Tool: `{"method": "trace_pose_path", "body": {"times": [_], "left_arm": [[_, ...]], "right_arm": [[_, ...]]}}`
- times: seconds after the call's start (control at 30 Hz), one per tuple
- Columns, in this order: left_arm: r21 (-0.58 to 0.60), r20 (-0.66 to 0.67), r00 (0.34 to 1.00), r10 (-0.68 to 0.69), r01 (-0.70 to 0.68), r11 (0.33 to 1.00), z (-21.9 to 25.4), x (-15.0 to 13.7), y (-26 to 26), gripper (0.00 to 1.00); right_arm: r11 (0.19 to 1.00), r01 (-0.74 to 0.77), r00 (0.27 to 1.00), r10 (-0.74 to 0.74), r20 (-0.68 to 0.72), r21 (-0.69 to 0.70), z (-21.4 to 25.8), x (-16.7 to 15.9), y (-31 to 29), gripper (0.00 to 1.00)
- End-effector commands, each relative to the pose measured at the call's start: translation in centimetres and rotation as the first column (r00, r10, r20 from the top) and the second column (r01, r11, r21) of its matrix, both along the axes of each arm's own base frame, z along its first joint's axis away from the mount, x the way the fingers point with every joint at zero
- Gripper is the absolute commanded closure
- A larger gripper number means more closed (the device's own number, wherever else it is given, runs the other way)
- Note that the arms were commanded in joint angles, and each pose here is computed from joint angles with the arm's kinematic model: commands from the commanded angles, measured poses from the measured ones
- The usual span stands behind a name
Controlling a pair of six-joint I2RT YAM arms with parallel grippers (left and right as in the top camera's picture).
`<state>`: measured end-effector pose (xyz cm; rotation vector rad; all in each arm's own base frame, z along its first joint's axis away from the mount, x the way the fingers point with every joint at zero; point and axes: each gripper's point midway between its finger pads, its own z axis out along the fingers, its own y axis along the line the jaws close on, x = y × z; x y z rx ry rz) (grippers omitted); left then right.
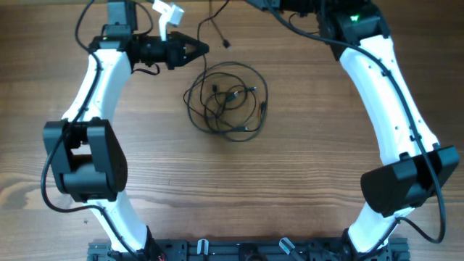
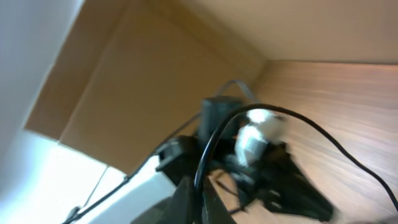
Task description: Untangle cables
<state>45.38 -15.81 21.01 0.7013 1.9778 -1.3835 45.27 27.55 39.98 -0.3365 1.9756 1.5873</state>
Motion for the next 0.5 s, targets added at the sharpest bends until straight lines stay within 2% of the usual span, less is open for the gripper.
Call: {"method": "trace_pose_path", "body": {"times": [0.0, 0.07, 0.13, 0.2, 0.27, 0.37, 0.47], "left_arm": [[-0.010, -0.016, 1.000, 0.012, -0.012, 1.000, -0.2, 0.1, 0.8, 0.95], [-0.010, -0.019, 1.000, 0.012, -0.012, 1.000, -0.2, 0.1, 0.8, 0.95], [-0.010, -0.021, 1.000, 0.012, -0.012, 1.000, -0.2, 0.0, 0.8, 0.95], [-0.010, -0.027, 1.000, 0.013, -0.013, 1.000, -0.1, -0.1, 0.8, 0.95], [-0.010, -0.021, 1.000, 0.015, -0.015, 1.000, 0.5, -0.4, 0.9, 0.95], [0.009, 0.018, 0.999, 0.028, -0.028, 1.000, 2.0, -0.6, 1.0, 0.95], [0.066, 0.048, 0.996, 0.081, -0.084, 0.994, 3.4, -0.6, 1.5, 0.96]], "right_arm": [[0.989, 0.137, 0.988, -0.133, 0.076, -0.048, 1.4, 1.1, -2.4, 0.95], [0.975, 0.203, 0.979, -0.201, 0.027, -0.094, -0.1, 1.9, -3.4, 0.93], [0.950, 0.270, 0.962, -0.274, -0.009, -0.155, -1.7, 2.7, -4.5, 0.77], [0.927, 0.313, 0.944, -0.328, -0.037, -0.208, -3.1, 3.0, -5.3, 0.73], [0.890, 0.353, 0.923, -0.383, -0.051, -0.288, -5.0, 3.2, -6.4, 0.61], [0.841, 0.386, 0.895, -0.441, -0.068, -0.378, -7.0, 3.1, -7.7, 0.54], [0.798, 0.402, 0.874, -0.481, -0.071, -0.448, -8.5, 2.9, -8.7, 0.53]]}}
